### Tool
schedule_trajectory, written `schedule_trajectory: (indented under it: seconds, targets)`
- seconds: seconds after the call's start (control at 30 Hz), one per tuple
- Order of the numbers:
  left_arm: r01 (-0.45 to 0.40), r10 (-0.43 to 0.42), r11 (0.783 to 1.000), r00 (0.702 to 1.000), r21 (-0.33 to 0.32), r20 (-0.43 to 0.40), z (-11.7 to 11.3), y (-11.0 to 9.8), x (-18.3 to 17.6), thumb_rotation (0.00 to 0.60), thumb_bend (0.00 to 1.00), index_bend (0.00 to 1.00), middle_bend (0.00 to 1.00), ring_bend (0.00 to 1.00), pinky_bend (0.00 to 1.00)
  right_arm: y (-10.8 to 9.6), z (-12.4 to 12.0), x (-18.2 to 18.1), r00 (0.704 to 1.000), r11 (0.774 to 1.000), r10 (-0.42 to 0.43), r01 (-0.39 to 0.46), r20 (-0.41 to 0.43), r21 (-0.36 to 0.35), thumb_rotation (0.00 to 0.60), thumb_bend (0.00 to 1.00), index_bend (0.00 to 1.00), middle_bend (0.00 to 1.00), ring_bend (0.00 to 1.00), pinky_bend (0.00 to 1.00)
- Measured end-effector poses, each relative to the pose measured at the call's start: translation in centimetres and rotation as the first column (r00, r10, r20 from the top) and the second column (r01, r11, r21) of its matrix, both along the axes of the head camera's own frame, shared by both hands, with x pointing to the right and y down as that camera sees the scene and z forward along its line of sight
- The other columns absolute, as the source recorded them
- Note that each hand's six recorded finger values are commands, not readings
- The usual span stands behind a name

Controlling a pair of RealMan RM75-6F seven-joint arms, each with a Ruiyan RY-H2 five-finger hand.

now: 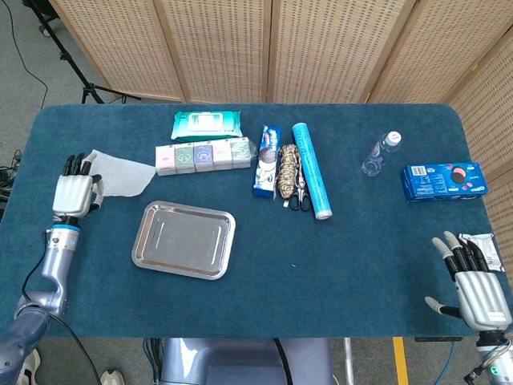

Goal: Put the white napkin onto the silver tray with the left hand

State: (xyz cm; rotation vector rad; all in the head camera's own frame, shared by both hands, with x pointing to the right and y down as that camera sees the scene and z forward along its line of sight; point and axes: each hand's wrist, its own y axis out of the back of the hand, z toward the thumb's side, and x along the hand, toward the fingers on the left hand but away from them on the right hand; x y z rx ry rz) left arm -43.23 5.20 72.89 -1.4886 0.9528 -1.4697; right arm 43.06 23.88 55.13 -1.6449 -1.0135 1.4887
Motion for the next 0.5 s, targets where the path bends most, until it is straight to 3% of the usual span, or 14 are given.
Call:
schedule_trajectory:
  seconds: [0.5]
  targets:
    - [-0.047, 0.058, 0.993, 0.993, 0.105, -0.103, -3.3, -0.2, 4.4, 0.600, 0.45, 0.87, 0.15, 0.00, 0.00, 0.2, -0.5, 0.0, 1.000, 1.000, -0.002, 0.001, 0.006, 0.014, 0.600, 0.00, 0.04, 0.00, 0.00, 0.00]
